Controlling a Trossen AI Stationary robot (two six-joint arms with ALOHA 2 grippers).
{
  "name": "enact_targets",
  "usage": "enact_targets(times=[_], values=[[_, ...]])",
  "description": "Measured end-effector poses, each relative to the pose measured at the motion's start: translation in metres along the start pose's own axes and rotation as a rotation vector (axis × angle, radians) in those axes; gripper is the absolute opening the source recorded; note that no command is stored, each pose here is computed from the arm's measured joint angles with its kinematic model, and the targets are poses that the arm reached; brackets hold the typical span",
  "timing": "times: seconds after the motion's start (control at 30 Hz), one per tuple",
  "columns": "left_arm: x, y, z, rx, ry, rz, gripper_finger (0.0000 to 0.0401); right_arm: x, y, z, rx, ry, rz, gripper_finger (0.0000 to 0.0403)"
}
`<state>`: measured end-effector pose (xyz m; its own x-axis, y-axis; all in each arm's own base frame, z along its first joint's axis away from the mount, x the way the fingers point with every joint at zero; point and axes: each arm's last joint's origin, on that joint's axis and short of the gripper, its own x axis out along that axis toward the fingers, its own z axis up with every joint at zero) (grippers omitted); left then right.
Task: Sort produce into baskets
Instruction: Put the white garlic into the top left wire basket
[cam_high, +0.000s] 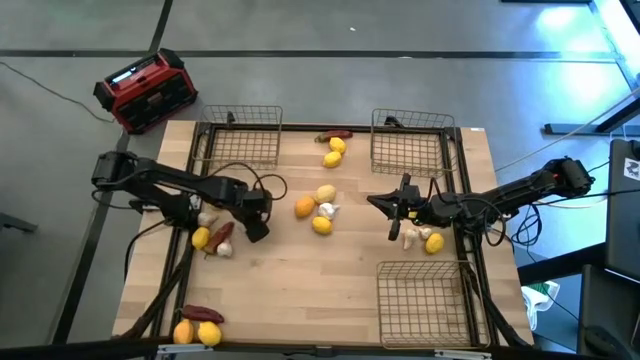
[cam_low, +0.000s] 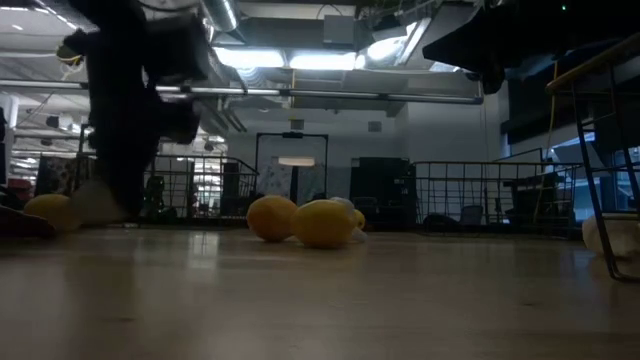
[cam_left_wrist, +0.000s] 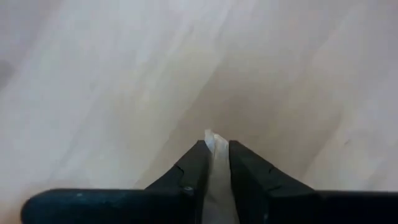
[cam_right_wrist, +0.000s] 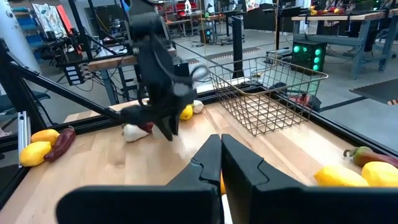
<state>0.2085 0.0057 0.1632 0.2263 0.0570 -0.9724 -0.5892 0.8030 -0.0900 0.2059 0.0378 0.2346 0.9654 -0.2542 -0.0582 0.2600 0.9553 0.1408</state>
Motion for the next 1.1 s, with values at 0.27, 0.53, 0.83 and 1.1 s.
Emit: enact_targets(times=[0.27, 0.53, 0.83, 1.1], values=[[-0.061, -0.003, 0.016, 0.023, -0.302, -0.035, 0.0056, 0.0, 0.0, 0.0, 0.005, -0.001, 0.0, 0.0014], [-0.115, 0.01, 0.02, 0.02, -0.696, 0.09, 0.0065, 0.0, 0.0, 0.0, 0.005, -0.002, -0.003, 0.0014], [-0.133, 0.031, 0.034, -0.006, -0.877, 0.26, 0.0067, 0.0, -0.001, 0.001, 0.007, -0.013, -0.043, 0.0014], [-0.12, 0.056, 0.058, -0.103, -0.912, 0.37, 0.0067, 0.0, -0.001, 0.001, 0.008, -0.017, -0.05, 0.0014]])
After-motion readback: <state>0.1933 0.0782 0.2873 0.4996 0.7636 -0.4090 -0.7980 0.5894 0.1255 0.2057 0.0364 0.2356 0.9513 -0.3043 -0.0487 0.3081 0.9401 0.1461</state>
